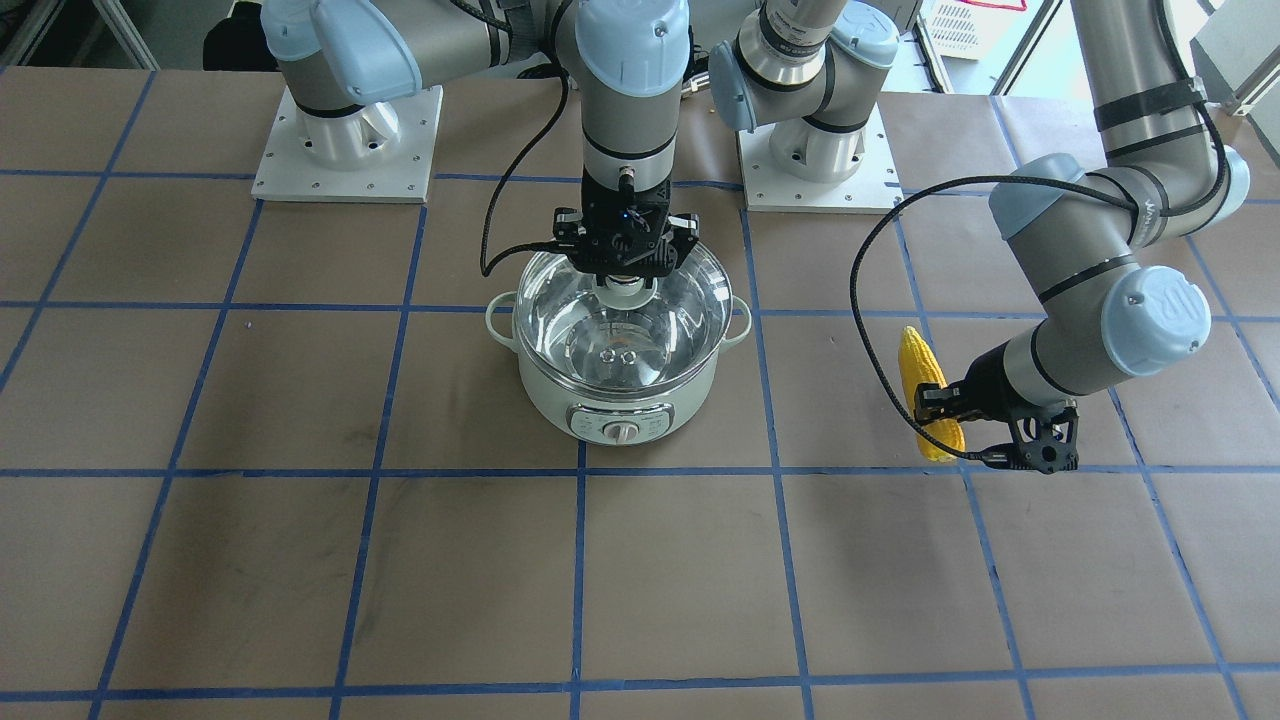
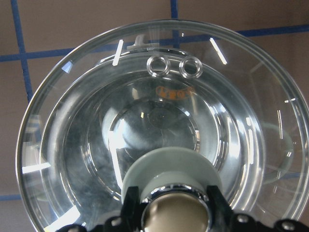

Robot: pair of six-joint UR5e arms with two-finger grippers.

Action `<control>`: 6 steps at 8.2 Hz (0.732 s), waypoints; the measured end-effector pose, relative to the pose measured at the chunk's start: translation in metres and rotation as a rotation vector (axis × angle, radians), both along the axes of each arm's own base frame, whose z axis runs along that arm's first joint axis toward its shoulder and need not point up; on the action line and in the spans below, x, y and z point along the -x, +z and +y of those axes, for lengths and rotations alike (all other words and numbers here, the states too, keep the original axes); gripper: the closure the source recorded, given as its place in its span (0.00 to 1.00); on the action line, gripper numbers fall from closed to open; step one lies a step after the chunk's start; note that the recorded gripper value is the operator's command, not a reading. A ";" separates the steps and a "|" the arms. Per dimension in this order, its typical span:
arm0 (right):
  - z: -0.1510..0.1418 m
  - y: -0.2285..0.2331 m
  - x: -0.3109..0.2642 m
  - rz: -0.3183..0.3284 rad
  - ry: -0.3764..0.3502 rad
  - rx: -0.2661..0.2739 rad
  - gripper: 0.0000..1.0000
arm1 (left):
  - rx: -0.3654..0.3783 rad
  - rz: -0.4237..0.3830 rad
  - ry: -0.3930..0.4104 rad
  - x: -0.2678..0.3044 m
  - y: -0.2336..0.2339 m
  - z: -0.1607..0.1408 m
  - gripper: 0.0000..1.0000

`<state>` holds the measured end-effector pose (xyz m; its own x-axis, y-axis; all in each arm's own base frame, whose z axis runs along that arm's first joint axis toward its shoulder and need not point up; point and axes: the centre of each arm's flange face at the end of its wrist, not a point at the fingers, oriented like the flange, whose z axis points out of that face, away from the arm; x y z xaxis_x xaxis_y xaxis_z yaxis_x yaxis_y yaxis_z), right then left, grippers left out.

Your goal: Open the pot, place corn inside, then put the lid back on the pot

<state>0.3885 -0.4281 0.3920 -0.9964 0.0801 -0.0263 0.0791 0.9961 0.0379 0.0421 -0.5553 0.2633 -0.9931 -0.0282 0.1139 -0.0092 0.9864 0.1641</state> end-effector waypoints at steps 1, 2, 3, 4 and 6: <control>-0.009 0.017 0.028 0.000 -0.006 0.007 0.67 | 0.026 0.013 0.001 0.014 0.014 -0.003 0.61; -0.020 0.037 0.066 0.000 0.000 0.007 0.67 | 0.057 0.023 0.004 0.038 0.030 -0.005 0.59; -0.030 0.054 0.108 0.000 0.005 0.010 0.67 | 0.088 0.025 0.008 0.070 0.046 -0.006 0.57; -0.039 0.067 0.145 0.000 0.027 0.014 0.67 | 0.115 0.024 0.015 0.103 0.062 -0.008 0.54; -0.054 0.083 0.201 -0.003 0.074 0.028 0.69 | 0.173 0.023 0.019 0.175 0.098 -0.011 0.53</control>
<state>0.1871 -0.4816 0.4750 -0.9995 0.0050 -0.0307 0.0047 0.9999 0.0097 -0.1327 -0.5659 0.3610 -0.9896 -0.0254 0.1415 -0.0267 0.9996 -0.0075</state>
